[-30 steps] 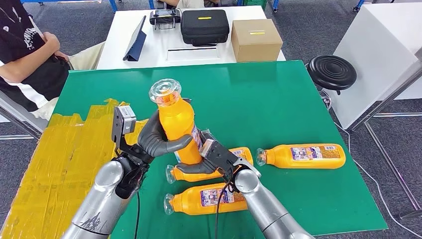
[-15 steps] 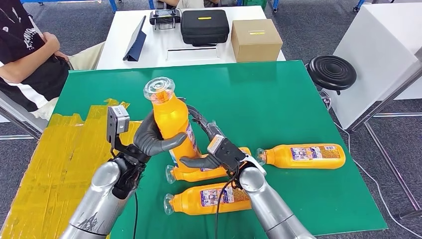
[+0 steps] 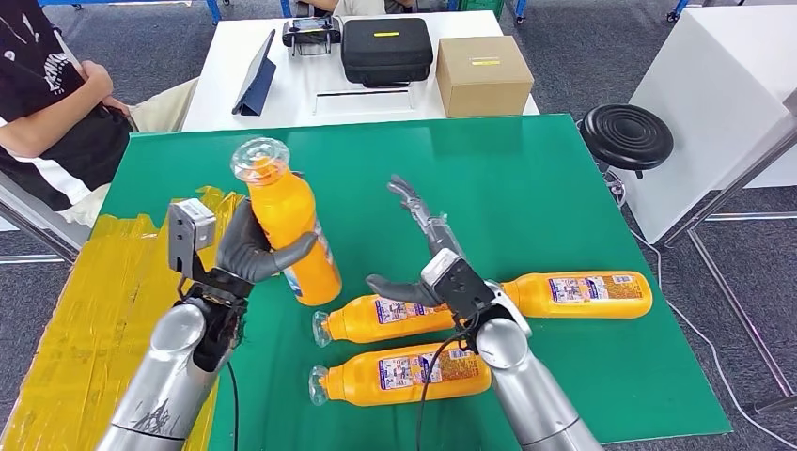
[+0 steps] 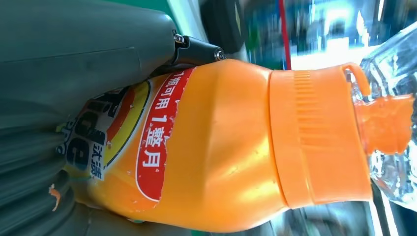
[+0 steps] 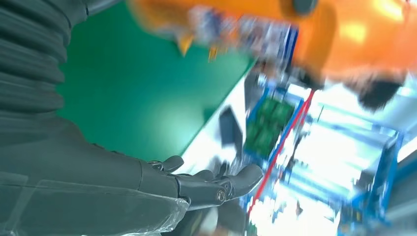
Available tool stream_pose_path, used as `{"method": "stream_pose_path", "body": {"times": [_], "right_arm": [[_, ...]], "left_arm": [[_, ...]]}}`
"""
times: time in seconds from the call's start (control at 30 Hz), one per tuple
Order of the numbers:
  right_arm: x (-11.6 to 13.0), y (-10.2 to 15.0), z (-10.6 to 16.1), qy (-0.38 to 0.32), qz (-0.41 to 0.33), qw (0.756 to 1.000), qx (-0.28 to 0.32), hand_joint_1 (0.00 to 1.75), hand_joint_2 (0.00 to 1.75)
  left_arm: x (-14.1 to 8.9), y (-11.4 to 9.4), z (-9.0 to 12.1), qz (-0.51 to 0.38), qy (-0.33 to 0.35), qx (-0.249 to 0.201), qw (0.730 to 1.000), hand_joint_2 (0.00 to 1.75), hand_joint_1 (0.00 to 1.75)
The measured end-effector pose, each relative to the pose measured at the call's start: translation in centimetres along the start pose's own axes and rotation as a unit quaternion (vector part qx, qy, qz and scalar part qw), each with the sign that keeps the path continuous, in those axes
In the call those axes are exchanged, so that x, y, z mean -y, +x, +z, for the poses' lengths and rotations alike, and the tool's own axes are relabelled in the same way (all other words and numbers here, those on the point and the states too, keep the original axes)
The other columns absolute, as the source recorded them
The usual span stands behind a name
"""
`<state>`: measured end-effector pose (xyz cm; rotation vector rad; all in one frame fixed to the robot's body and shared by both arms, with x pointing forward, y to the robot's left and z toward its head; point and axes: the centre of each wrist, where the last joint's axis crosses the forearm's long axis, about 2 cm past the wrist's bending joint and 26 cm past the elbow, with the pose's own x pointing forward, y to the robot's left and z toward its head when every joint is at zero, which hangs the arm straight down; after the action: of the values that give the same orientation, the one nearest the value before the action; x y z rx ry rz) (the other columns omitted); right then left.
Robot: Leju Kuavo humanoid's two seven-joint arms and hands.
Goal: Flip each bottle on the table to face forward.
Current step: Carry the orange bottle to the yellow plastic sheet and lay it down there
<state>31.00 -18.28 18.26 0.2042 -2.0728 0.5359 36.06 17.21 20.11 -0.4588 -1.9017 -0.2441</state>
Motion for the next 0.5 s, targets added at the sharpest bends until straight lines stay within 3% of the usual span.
{"method": "stream_pose_path", "body": {"times": [0.2,0.33,0.5], "right_arm": [[3.9,1.4,2.4,-0.049,0.088,0.995,-0.014,0.0,1.75],[6.2,2.0,4.4,-0.068,0.14,0.987,-0.026,0.0,1.75],[8.1,2.2,5.7,-0.078,0.181,0.98,-0.037,0.0,1.75]], "left_arm": [[-6.2,1.4,0.3,-0.189,0.059,0.006,0.98,1.75,1.75],[-10.2,2.6,0.8,-0.321,0.057,-0.032,0.945,1.75,1.75],[-13.8,3.6,2.1,-0.418,0.068,-0.076,0.903,1.75,1.75]]}}
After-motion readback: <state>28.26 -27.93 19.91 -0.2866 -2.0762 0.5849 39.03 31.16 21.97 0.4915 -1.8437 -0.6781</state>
